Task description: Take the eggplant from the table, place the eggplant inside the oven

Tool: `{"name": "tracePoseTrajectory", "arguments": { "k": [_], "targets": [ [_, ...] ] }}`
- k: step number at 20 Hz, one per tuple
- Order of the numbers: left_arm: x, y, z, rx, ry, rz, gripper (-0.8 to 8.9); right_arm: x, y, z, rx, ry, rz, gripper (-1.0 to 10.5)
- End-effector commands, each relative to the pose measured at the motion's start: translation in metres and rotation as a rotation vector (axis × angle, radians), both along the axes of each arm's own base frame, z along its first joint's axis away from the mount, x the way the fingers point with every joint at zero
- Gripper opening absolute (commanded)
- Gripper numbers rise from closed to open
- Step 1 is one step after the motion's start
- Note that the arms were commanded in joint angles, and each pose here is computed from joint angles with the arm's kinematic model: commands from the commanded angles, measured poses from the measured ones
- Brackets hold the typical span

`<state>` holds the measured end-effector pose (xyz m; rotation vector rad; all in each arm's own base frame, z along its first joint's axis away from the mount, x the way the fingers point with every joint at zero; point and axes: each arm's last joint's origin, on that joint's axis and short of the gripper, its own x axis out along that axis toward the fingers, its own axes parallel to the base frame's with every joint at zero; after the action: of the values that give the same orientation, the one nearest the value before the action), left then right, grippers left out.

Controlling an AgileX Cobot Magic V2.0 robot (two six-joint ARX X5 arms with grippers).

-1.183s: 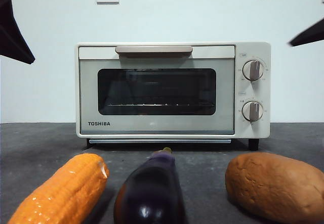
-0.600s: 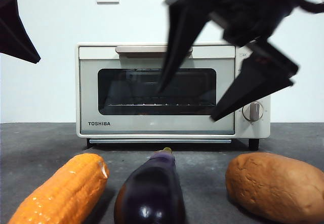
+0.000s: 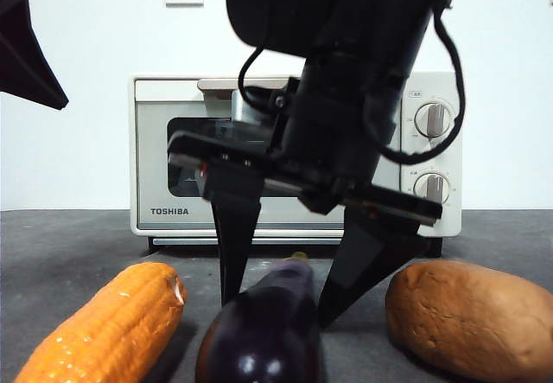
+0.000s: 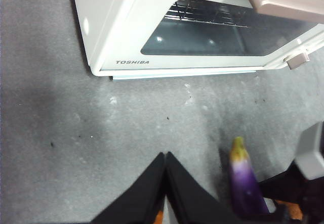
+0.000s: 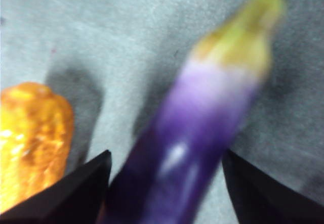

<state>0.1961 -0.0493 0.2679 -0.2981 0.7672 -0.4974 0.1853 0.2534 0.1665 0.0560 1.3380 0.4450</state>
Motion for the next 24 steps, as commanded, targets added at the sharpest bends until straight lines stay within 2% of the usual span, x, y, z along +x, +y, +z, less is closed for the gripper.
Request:
{"name": "tracePoseTrajectory", "arguments": {
  "k": [1, 4, 7, 9, 10, 12, 15, 19, 24],
  "targets": [
    [0.003, -0.001, 0.006, 0.005, -0.03, -0.014, 0.06, 0.0, 0.007, -0.003, -0.005, 0.006, -0.005, 2.7],
    [0.003, -0.001, 0.006, 0.005, -0.029, -0.014, 0.06, -0.001, 0.01, 0.001, -0.001, 0.011, -0.015, 1.7],
    [0.002, -0.003, 0.006, 0.005, -0.028, -0.025, 0.06, -0.002, 0.013, 0.027, -0.043, 0.018, 0.04, 1.7],
    [0.001, -0.008, 0.006, 0.004, -0.03, -0.047, 0.06, -0.006, 0.014, 0.053, -0.054, -0.017, 0.148, 1.7],
    [0.0, -0.012, 0.007, 0.003, -0.034, -0.065, 0.06, -0.01, 0.012, 0.07, -0.063, -0.056, 0.259, 1.7],
    [-0.001, -0.021, 0.011, -0.003, -0.051, -0.109, 0.06, -0.019, 0.0, 0.095, -0.095, -0.095, 0.401, 1.7],
    [0.003, -0.034, 0.027, 0.03, -0.096, -0.11, 0.06, -0.035, -0.022, 0.118, -0.152, -0.142, 0.527, 1.7],
    [0.022, -0.056, 0.053, 0.056, -0.151, -0.131, 0.06, -0.051, -0.051, 0.145, -0.193, -0.226, 0.55, 1.7],
    [0.06, -0.09, 0.068, 0.099, -0.162, -0.184, 0.06, -0.076, -0.089, 0.175, -0.152, -0.297, 0.564, 1.7]
  ]
}}
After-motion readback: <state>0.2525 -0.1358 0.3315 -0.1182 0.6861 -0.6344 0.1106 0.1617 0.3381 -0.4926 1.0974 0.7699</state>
